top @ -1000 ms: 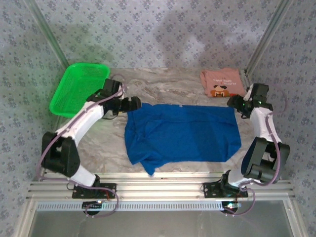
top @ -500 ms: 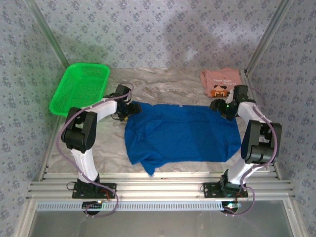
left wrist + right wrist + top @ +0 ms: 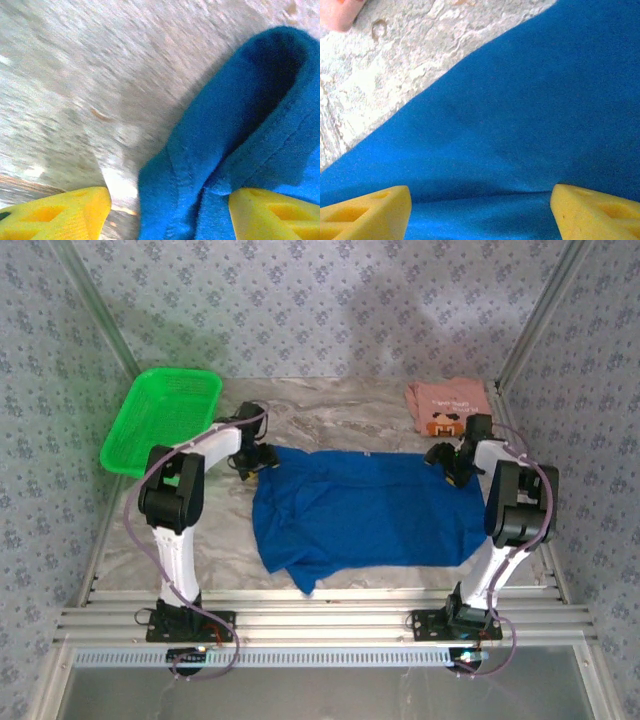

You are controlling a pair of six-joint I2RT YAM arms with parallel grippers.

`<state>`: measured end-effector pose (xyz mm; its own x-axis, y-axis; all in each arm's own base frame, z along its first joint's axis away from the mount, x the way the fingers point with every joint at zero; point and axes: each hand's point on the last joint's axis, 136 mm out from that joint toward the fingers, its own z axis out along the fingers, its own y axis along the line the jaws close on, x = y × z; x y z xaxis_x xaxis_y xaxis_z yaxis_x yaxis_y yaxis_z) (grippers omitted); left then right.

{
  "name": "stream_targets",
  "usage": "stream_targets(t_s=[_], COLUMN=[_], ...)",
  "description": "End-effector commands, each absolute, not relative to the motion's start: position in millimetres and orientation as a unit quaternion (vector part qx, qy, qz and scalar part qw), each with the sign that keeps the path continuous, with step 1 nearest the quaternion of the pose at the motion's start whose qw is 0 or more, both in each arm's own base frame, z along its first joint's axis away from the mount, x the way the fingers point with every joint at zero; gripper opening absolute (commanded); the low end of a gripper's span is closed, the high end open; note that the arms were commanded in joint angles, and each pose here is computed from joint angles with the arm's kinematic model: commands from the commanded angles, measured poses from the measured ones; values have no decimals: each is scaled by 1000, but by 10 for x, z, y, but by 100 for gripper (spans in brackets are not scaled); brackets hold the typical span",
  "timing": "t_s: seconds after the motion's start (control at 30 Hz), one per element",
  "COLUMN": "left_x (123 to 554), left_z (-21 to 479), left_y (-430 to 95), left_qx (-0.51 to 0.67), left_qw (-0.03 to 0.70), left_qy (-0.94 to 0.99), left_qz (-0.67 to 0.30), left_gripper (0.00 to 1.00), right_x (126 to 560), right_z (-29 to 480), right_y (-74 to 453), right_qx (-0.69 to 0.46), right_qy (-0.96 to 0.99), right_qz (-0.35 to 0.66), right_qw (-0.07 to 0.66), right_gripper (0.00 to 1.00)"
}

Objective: Fold and stack the t-shirts

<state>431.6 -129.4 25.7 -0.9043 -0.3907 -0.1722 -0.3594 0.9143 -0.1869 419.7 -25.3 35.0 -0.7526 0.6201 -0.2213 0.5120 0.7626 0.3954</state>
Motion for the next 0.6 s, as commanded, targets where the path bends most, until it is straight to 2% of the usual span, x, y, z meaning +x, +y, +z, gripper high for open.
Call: stream_targets(t_s=[0.0, 0.2, 0.3, 0.47, 0.57], left_x=[4306, 4441, 4522, 4825, 4841], left_z=[46, 100, 162, 658, 1013], left_y=[-515, -352, -331, -847, -1186], left_qx=[-207, -213, -224, -194, -162], left_qw=[90, 90, 102, 170, 191], left_qy=[972, 969, 967, 966, 965], left_qz=[63, 90, 68, -38, -79], left_gripper=[67, 66, 68, 79, 84], right_x=[4042, 3975, 3916, 4091, 4172], right_z=[155, 267, 300, 592, 872], right_y=[-445, -439, -492, -409, -314], right_qx=[358, 387, 395, 346, 310], right_qy=[917, 904, 899, 905, 909], right_qz=[107, 119, 116, 147, 167], right_qw=[138, 140, 149, 198, 223], right_gripper=[77, 78, 78, 78, 79])
